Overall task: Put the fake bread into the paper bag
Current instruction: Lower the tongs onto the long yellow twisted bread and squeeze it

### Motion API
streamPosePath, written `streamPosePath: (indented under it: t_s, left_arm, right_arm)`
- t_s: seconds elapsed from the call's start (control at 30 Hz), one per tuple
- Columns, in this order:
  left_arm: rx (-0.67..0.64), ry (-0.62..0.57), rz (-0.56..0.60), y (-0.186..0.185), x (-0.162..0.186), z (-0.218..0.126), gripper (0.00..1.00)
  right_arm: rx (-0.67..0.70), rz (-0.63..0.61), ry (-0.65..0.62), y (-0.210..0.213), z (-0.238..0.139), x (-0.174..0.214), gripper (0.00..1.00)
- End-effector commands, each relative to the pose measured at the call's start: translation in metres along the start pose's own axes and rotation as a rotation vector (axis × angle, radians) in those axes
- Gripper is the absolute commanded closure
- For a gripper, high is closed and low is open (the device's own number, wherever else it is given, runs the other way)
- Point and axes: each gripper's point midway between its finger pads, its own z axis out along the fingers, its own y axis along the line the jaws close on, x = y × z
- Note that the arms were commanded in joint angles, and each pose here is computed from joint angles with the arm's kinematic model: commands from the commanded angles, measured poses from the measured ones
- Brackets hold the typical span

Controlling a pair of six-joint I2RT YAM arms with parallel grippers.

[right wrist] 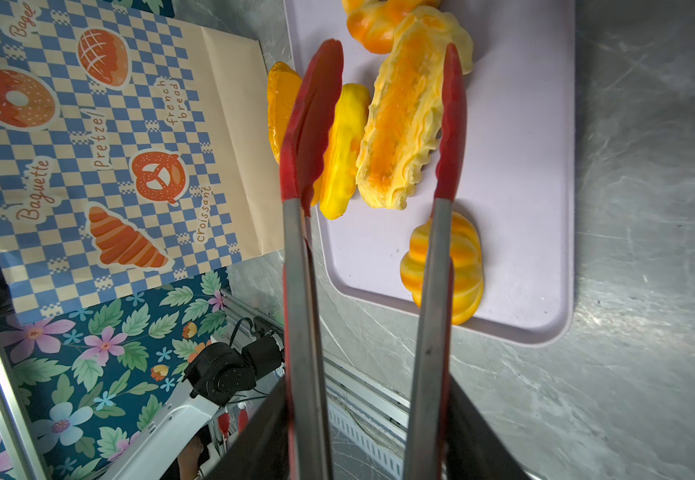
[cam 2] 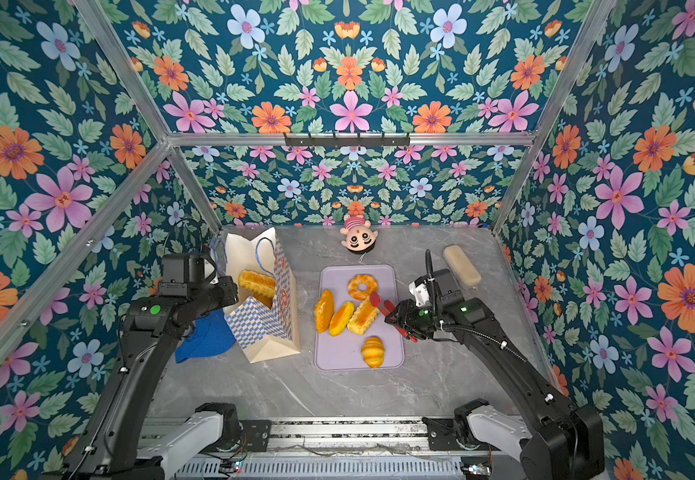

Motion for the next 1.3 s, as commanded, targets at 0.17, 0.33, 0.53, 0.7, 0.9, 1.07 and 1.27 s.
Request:
streamPosePath:
  t_s: [0.17,0.33,0.53,0.7,0.9,1.07,1.27]
  left_arm:
    - [0.001,-0.012,0.002,0.0,-0.002,0.001,0.76]
    - [0.001,-0.008,0.0,0.0,-0.002,0.002,0.76]
    - [0.001,-0.007,0.002,0.0,-0.002,0.002,0.76]
    - [0.0,-0.004,0.002,0.0,-0.002,0.002,0.76]
    - [-0.003,-0.005,0.002,0.0,-0.002,0.0,0.76]
    - [-0.001,-0.007,0.002,0.0,-0.003,-0.001,0.76]
    - [-0.004,-0.004,0.002,0.0,-0.003,0.0,0.76]
  right_arm:
    - [-0.025,0.017,-0.011,-0.004,0.007,-0.003,0.47]
    - [-0.023,0.034,-0.007,-0.011,0.013,-0.003,0.47]
    - [-0.039,0.051,0.0,-0.014,0.02,-0.005,0.47]
    - [-0.056,0.068,0.009,-0.017,0.028,-0.007,0.48]
    - [-0.077,0.078,0.013,-0.017,0.033,-0.01,0.48]
    - [-0.086,0.082,0.021,-0.018,0.039,-0.011,0.48]
    - [-0.091,0.09,0.023,-0.021,0.045,-0.014,0.5]
